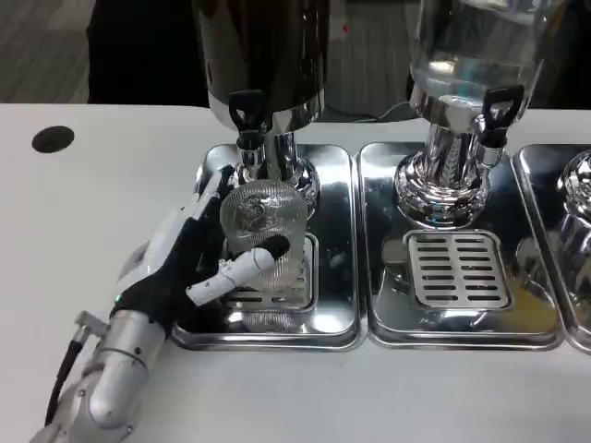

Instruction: Grasp the cup under the faucet to collect the drink, then remove the cup.

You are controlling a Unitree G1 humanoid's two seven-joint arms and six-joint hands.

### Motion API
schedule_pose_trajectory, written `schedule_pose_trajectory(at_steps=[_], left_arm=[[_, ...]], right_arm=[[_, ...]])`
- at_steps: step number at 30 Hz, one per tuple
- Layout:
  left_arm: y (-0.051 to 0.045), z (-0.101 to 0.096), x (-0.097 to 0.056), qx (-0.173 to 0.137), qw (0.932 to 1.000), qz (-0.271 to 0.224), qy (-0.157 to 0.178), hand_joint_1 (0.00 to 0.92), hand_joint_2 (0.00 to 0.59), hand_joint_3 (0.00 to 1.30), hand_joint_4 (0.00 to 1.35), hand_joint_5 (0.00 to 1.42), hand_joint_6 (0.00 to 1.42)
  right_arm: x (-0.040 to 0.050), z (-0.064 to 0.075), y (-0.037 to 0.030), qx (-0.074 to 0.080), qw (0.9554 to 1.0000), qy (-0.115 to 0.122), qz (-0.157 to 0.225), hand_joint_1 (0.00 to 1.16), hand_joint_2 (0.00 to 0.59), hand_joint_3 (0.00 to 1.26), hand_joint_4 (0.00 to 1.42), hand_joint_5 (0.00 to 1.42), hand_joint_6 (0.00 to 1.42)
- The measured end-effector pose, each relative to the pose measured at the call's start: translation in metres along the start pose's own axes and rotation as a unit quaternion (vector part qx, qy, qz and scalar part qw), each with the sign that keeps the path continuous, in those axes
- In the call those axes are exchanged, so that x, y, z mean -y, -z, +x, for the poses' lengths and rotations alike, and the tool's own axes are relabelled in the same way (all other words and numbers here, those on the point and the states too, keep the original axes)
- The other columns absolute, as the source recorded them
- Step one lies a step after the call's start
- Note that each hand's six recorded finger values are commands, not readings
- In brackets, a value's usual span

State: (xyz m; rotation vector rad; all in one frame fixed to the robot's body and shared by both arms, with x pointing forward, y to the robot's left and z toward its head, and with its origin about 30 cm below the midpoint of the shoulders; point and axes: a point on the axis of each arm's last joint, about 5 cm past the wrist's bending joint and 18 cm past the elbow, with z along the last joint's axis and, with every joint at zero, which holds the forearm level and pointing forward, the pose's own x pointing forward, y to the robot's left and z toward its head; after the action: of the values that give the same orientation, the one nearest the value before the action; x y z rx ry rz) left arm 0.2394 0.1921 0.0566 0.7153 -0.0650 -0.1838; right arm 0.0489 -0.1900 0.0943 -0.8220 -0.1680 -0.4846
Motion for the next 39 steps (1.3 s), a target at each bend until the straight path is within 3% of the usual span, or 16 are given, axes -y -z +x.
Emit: schedule_pose_trajectory(at_steps=[9, 15, 22, 31, 39], left_arm=[[0.005, -0.009, -0.01, -0.008, 0.9991, -0.033, -0.026, 0.048, 0.0, 0.0, 0.0, 0.0, 0.0], [-0.0002, -0.011, -0.027, 0.014, 0.9979, -0.042, -0.046, 0.044, 0.0, 0.0, 0.0, 0.0, 0.0], [-0.0143, -0.014, -0.045, 0.046, 0.997, -0.032, -0.053, 0.048, 0.009, 0.0, 0.0, 0.0, 0.0], [-0.0445, -0.024, -0.065, 0.075, 0.9961, 0.017, -0.044, 0.051, 0.015, 0.0, 0.0, 0.0, 0.0], [-0.0528, -0.029, -0.078, 0.074, 0.996, 0.024, -0.045, 0.046, 0.015, 0.0, 0.0, 0.0, 0.0]], right_arm=[[-0.0014, 0.002, 0.0006, 0.0, 1.0, 0.002, 0.001, 0.7, 0.522, 0.39, 0.38, 0.29, 0.18], [-0.0017, 0.002, 0.0005, 0.0, 1.0, 0.003, 0.002, 0.71, 0.523, 0.39, 0.38, 0.29, 0.18], [-0.0023, 0.001, 0.0, -0.001, 1.0, 0.002, 0.004, 0.71, 0.523, 0.39, 0.38, 0.29, 0.18], [-0.0035, 0.0, -0.003, 0.001, 1.0, -0.001, 0.007, 0.71, 0.523, 0.39, 0.38, 0.29, 0.18], [-0.003, 0.001, -0.0054, 0.006, 0.9999, 0.0, 0.01, 0.7, 0.518, 0.39, 0.38, 0.29, 0.18]])
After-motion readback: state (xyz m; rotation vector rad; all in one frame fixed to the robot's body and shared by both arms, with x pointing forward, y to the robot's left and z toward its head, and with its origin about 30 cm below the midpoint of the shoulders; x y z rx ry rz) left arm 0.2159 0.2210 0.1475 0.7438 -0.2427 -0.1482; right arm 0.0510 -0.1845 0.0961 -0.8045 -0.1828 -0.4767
